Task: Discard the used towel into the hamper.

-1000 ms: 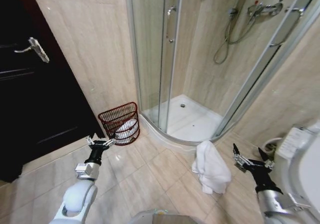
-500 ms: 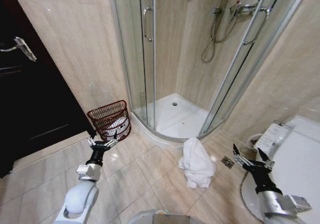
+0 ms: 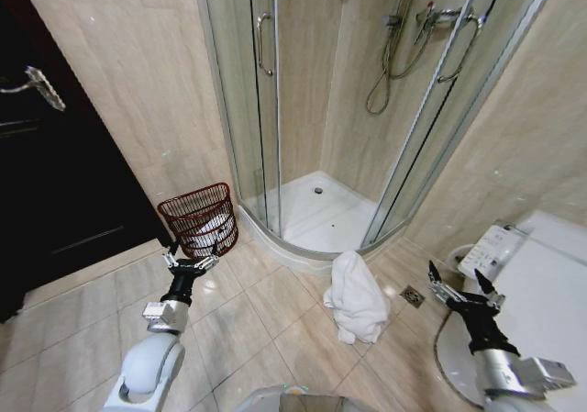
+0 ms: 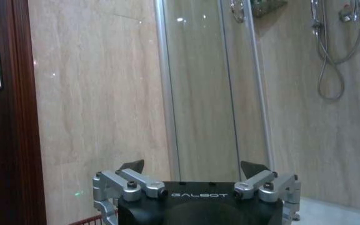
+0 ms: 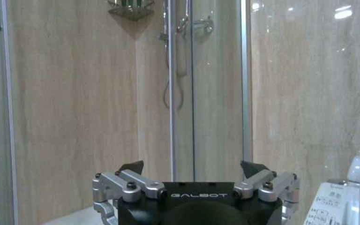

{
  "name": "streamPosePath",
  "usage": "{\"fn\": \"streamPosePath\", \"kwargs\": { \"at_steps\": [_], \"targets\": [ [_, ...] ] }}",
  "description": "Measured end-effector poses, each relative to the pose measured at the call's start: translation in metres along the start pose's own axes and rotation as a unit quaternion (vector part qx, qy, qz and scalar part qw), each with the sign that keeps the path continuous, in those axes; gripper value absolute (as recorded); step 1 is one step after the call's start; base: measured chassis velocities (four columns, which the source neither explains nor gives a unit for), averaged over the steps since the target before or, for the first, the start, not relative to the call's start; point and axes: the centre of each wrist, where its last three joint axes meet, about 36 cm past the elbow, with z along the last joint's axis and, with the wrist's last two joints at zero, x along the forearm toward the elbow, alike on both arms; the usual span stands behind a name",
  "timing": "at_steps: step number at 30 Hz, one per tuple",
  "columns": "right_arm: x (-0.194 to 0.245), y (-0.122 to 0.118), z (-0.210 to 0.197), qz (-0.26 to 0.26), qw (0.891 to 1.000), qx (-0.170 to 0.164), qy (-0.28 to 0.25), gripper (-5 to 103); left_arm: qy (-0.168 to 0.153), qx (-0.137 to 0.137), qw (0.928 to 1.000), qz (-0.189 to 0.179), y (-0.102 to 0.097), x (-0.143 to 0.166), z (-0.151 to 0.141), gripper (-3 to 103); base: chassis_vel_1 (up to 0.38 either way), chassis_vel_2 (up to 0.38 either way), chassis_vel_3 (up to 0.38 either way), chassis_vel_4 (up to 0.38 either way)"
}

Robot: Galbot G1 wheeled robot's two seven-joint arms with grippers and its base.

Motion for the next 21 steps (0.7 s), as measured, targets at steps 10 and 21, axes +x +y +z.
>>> {"fn": "streamPosePath", "kwargs": {
  "at_steps": [10, 21],
  "targets": [
    [-0.0063, 0.0096, -0.0047, 0.003, 1.000, -0.005, -0.003, 100, 0.001, 0.000, 1.0000, 0.003, -0.0015, -0.0013, -0.0005, 100, 0.000, 0.000, 0.000, 0.000],
    [-0.0076, 0.0067, 0.0005, 0.009, 1.000, -0.003, -0.001, 100, 0.003, 0.006, 1.0000, 0.007, -0.0067, -0.0024, 0.0020, 100, 0.000, 0.000, 0.000, 0.000]
  ]
}}
